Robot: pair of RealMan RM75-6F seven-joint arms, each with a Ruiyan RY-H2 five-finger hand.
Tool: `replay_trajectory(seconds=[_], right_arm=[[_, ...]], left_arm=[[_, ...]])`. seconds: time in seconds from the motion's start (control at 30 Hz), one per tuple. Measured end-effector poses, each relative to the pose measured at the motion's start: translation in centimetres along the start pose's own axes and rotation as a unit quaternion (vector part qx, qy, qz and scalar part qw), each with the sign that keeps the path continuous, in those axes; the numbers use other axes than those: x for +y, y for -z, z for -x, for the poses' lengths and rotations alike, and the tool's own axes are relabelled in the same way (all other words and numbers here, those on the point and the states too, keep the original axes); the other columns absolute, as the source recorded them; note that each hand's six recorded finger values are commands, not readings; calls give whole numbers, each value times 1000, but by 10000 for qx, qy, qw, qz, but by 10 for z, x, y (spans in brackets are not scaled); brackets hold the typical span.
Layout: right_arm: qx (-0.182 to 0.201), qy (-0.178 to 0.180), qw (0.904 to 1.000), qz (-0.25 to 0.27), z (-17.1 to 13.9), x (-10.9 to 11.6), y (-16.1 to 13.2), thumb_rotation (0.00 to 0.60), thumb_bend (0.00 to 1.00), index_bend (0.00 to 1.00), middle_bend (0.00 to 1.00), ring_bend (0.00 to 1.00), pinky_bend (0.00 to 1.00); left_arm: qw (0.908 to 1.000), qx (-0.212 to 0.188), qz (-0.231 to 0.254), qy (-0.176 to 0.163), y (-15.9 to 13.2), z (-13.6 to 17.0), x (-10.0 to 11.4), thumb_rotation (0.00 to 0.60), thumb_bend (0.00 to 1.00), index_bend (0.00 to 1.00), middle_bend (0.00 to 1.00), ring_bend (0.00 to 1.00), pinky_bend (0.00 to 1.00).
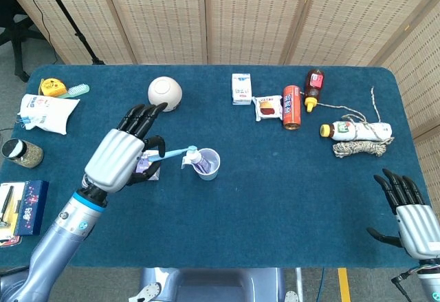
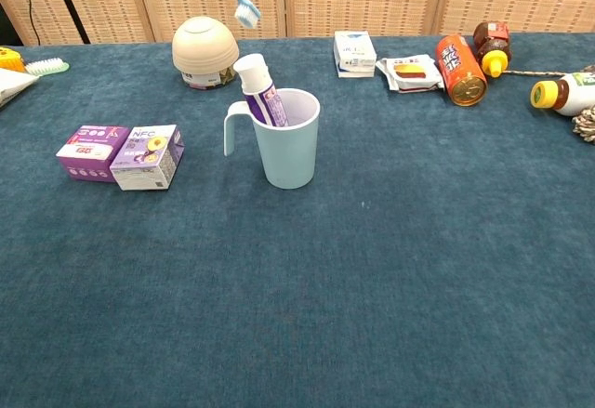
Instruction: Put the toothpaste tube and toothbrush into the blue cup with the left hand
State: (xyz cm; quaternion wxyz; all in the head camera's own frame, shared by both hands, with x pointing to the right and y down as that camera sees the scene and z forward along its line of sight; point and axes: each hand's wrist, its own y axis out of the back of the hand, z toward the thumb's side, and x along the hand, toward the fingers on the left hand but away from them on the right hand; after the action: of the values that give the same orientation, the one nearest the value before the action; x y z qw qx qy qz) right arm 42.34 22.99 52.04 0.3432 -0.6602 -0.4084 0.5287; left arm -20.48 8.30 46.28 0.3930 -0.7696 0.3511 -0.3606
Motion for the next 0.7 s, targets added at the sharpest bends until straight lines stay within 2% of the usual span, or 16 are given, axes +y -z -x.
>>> replay_trajectory(seconds=[0.17,0.43,0.7], right_arm=[[-14,21,10000,31,1,2,2,600,0,0,0,0,0],[-10,47,10000,28,0,3,2,600,0,0,0,0,0],[-36,33,10000,29,2,3,4,600,0,0,0,0,0]], left_arm=[[9998,-72,-41,195,-7,-2,-14,600,370,602,0,0,0],[9986,56,-7,516,-8,-13,-46,600,369,602,0,0,0],[9978,125,-19,648,-10,-24,-65,600,370,602,0,0,0]])
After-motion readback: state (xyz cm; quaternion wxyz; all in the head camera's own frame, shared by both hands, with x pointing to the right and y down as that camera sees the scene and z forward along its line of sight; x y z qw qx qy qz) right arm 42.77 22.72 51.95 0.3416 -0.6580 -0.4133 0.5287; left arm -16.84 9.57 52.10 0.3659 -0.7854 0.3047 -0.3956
